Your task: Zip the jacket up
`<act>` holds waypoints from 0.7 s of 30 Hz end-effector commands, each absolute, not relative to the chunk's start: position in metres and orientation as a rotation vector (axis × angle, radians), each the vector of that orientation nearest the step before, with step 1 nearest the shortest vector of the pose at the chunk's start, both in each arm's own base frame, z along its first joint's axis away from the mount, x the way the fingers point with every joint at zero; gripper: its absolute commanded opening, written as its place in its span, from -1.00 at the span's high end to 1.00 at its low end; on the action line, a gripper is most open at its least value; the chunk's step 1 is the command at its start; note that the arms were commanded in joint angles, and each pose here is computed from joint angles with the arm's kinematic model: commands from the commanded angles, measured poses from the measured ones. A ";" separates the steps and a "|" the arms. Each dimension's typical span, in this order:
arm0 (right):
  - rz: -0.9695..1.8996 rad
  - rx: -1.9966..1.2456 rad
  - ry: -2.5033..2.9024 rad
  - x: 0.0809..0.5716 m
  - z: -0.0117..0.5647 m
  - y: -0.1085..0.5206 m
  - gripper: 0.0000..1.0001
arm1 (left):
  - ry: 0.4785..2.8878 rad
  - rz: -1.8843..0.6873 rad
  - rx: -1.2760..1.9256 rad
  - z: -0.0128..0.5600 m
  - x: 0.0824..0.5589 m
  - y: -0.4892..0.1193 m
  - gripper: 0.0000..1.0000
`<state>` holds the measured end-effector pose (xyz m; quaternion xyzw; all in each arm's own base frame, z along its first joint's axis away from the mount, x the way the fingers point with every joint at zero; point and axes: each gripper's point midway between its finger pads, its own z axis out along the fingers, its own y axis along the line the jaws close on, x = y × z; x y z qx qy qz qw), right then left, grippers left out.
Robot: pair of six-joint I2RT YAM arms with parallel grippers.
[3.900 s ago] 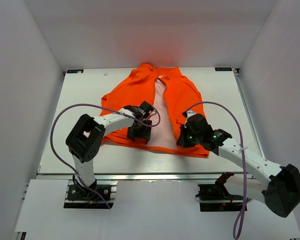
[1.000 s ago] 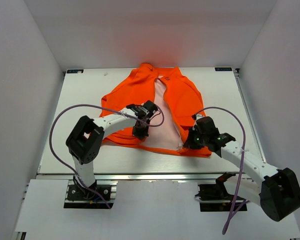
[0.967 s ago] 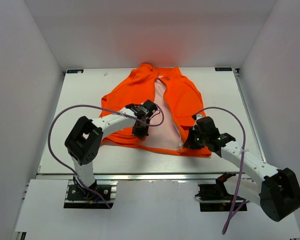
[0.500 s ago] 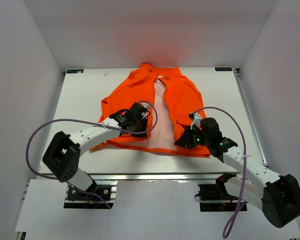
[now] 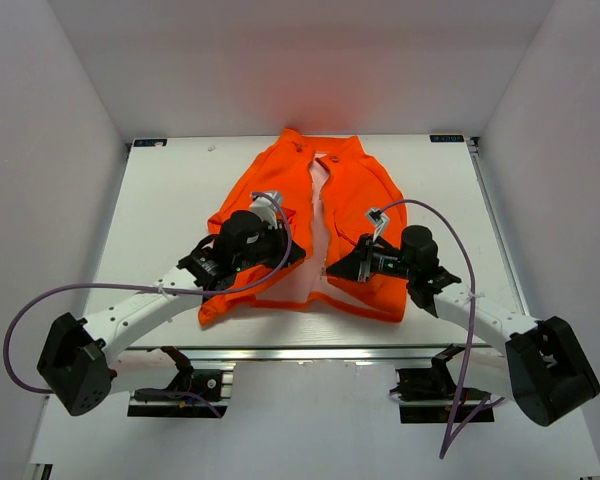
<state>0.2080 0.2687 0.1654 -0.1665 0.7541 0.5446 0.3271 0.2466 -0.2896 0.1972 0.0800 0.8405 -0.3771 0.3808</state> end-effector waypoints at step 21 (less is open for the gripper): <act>1.563 -0.458 1.776 0.216 0.216 0.284 1.00 | 1.962 -1.062 0.308 0.221 0.242 -0.306 1.00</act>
